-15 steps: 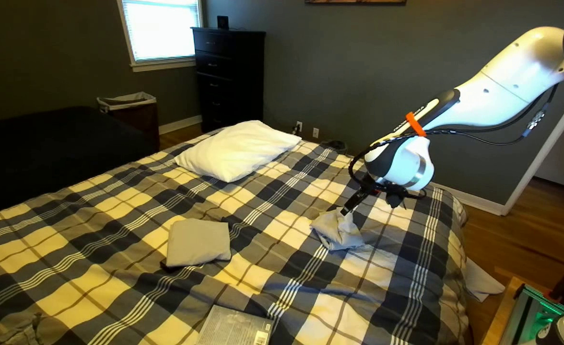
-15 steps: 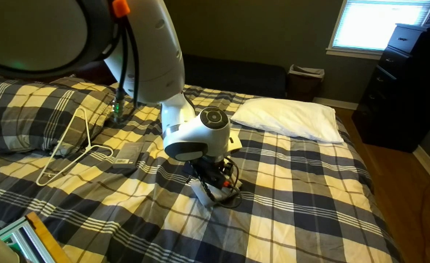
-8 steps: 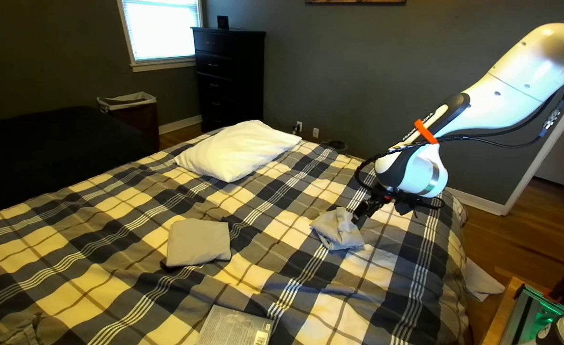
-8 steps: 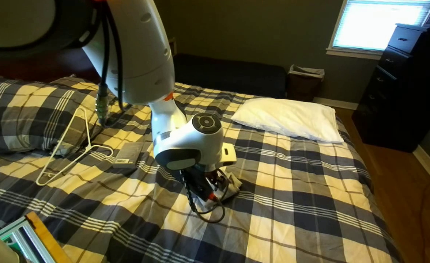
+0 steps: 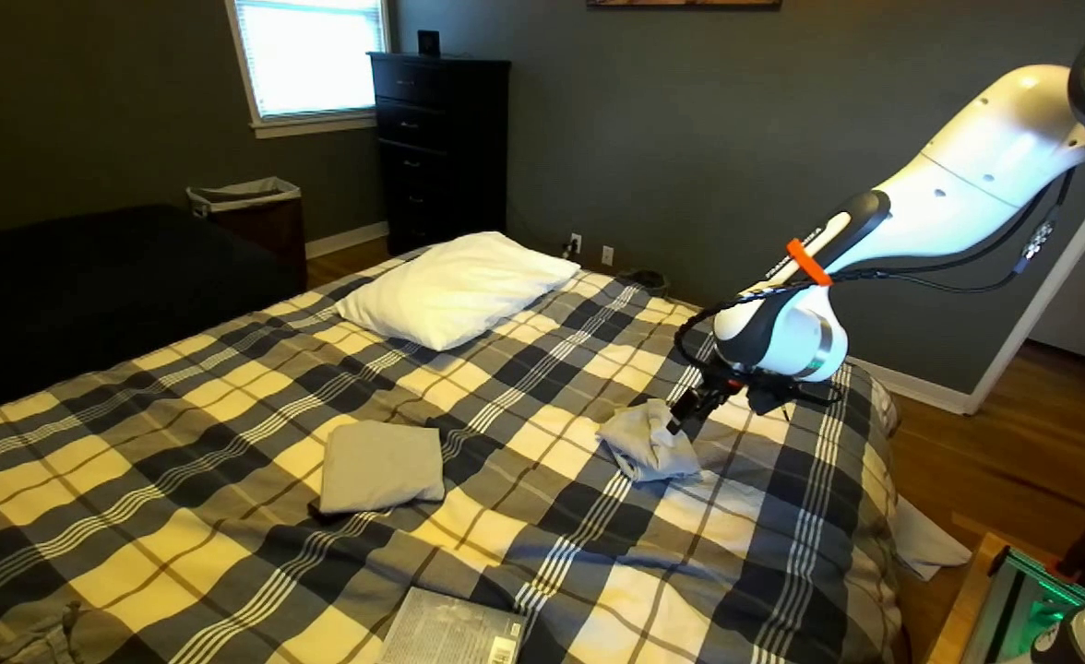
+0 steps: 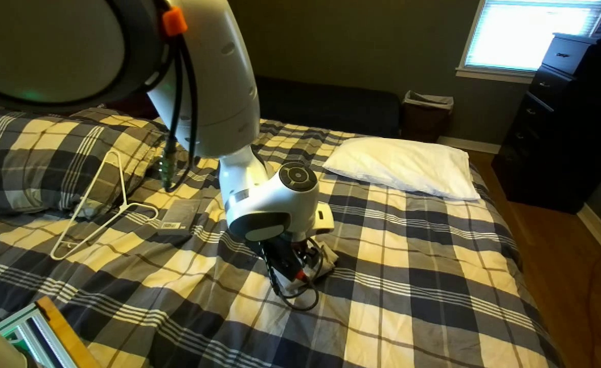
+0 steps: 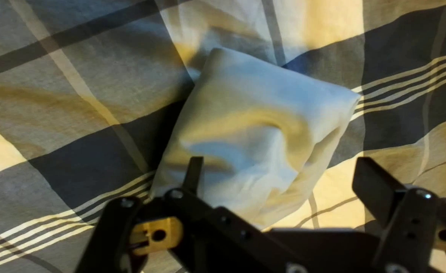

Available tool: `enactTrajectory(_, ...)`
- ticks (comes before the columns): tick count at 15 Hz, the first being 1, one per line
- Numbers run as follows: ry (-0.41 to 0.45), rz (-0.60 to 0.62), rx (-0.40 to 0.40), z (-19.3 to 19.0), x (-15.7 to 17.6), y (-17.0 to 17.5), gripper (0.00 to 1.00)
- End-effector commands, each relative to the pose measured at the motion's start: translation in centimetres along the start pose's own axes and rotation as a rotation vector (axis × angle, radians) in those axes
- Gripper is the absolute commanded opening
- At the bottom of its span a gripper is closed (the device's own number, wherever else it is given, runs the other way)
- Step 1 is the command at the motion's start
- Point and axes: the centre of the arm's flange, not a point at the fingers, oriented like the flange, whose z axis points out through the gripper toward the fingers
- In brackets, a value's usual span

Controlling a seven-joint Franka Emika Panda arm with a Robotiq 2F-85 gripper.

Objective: Fold the towel on the bed

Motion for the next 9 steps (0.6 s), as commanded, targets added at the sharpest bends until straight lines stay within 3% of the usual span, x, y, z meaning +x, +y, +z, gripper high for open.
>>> enactTrajectory(1,0.007,-0.005,0.038,3.2,2.8,0.9,1.0)
enactTrajectory(9,-0.051,-0.079,0.119,8.5,7.4,-0.2,1.0)
